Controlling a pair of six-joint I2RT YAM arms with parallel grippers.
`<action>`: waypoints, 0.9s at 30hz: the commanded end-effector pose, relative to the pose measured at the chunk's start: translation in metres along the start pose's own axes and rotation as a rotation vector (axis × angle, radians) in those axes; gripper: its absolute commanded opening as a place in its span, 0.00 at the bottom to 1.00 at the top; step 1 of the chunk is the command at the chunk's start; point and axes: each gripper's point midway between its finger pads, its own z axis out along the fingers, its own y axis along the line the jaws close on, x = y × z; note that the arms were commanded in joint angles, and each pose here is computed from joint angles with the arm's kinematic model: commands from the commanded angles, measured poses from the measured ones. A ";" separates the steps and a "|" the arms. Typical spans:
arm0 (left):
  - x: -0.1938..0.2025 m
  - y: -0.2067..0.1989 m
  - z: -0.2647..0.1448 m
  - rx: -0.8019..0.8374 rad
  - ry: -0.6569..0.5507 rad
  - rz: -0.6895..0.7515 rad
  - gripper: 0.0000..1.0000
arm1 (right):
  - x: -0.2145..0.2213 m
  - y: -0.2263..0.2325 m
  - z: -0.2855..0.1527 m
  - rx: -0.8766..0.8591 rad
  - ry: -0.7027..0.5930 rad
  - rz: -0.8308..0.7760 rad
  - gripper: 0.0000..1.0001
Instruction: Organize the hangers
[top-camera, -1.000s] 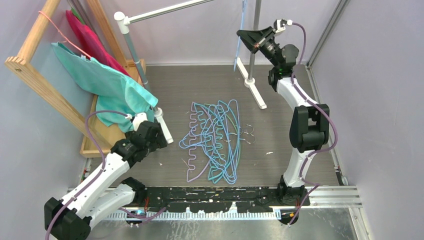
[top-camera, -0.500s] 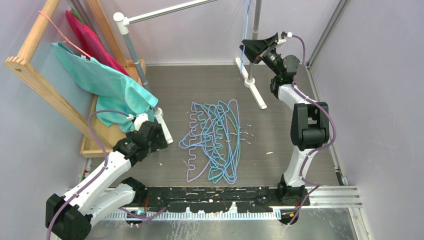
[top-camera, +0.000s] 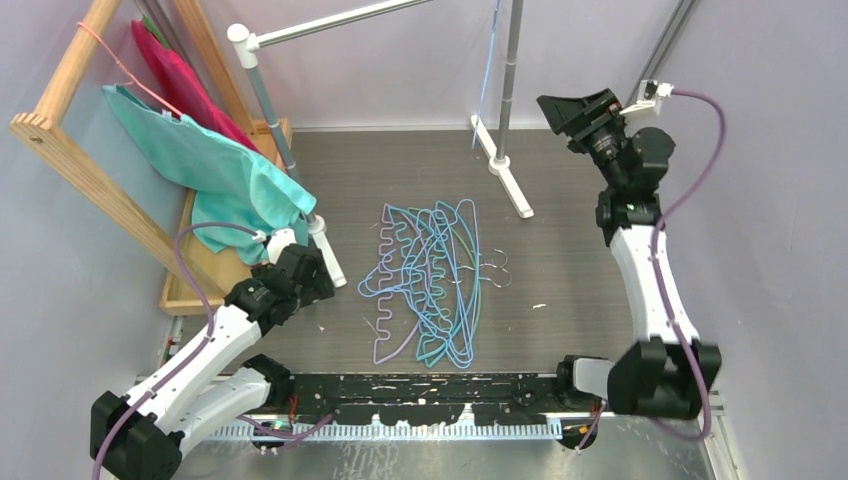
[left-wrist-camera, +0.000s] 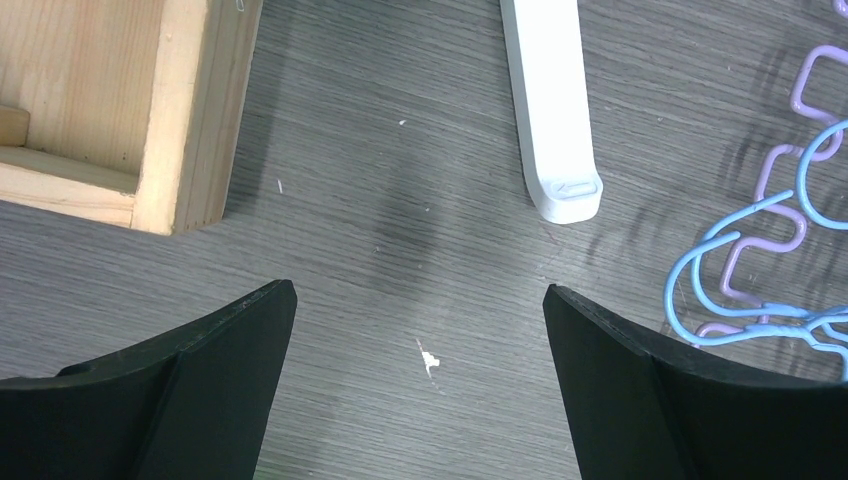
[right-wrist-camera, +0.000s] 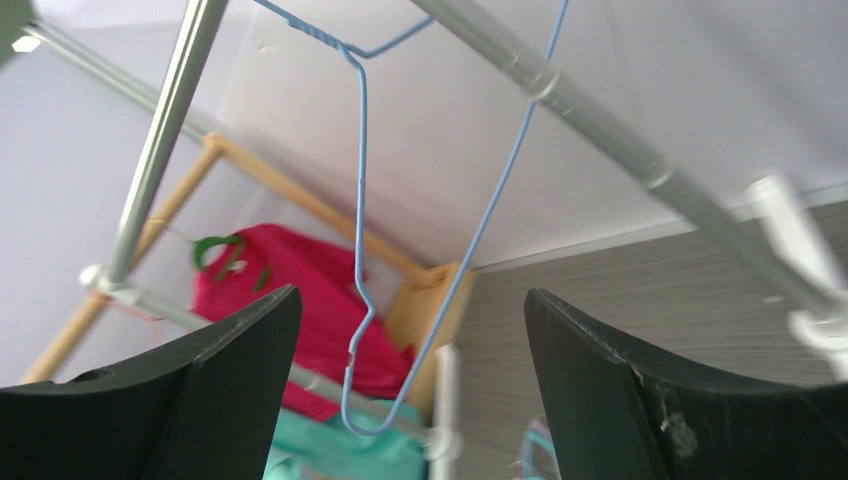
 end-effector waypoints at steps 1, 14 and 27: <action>-0.007 -0.004 -0.001 0.016 -0.029 -0.029 0.98 | 0.004 -0.044 -0.037 0.357 0.065 -0.382 0.86; -0.009 -0.012 0.006 0.017 -0.020 -0.016 0.98 | 0.252 -0.024 -0.110 0.278 0.652 -0.644 0.66; 0.001 -0.020 0.020 0.024 0.014 -0.015 0.98 | 0.404 -0.032 -0.165 0.102 1.077 -0.708 0.52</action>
